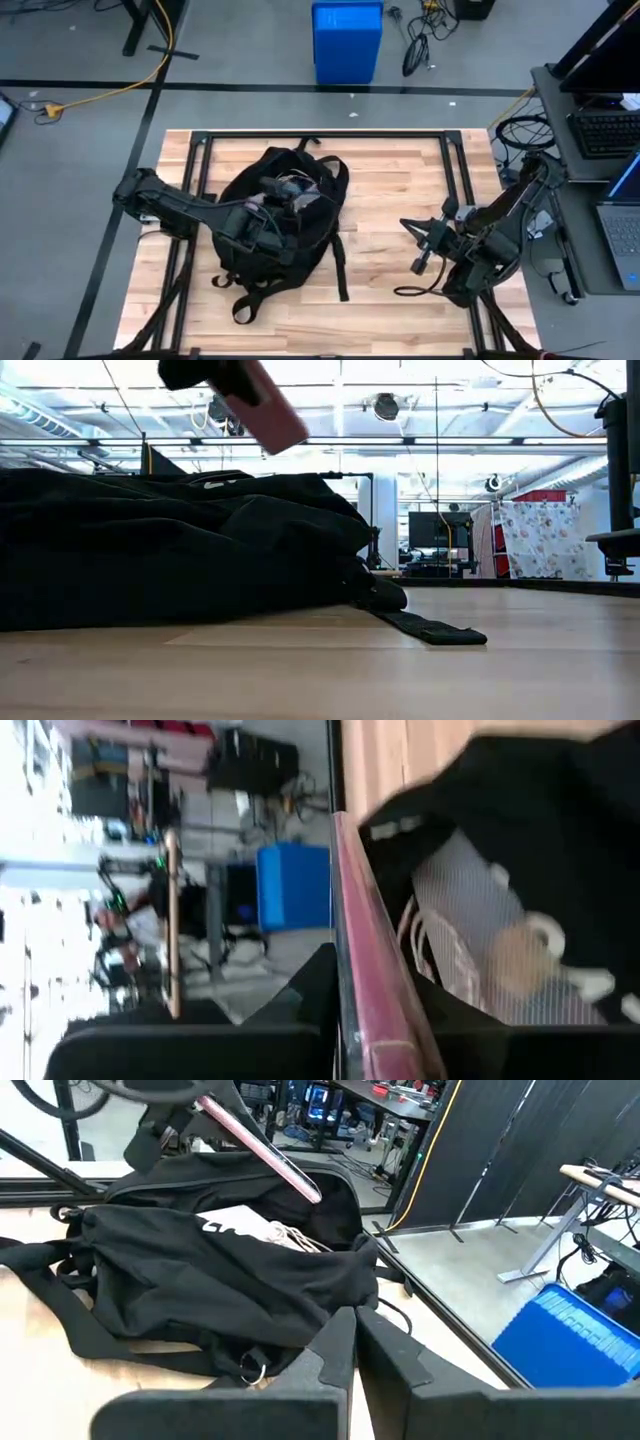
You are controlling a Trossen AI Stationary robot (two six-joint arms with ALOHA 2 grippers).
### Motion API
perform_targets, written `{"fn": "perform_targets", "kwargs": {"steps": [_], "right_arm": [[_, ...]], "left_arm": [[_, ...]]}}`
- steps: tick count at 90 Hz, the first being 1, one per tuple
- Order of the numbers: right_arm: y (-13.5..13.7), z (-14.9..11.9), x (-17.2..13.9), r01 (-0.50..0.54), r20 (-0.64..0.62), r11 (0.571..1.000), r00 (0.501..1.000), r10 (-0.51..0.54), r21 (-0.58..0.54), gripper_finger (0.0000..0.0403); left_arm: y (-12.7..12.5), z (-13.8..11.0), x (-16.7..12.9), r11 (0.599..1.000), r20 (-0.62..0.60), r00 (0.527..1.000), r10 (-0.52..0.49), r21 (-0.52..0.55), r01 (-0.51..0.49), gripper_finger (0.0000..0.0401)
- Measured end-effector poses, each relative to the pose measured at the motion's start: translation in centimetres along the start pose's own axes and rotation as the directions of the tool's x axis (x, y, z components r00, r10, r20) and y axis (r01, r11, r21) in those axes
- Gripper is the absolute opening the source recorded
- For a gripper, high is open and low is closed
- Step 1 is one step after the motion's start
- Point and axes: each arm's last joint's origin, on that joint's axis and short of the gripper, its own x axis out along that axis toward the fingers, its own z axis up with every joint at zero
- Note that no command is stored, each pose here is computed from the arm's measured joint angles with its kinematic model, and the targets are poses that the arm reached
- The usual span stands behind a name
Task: Unpack backpack
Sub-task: Put the cellphone into the black backpack
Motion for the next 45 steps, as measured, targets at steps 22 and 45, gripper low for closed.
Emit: {"fn": "perform_targets", "kwargs": {"steps": [22,45], "right_arm": [[0.0,0.0,0.0,-0.001,0.000,1.000,1.000,0.001,0.002,0.0000],[0.0,0.0,0.0,-0.001,-0.001,1.000,1.000,0.001,0.002,0.0000]], "left_arm": [[0.7,-1.4,1.1,0.996,-0.112,0.994,0.000,-0.088,-0.010,0.0034],[1.3,-1.9,2.9,0.974,-0.173,0.979,-0.109,-0.217,0.070,0.0034]]}}
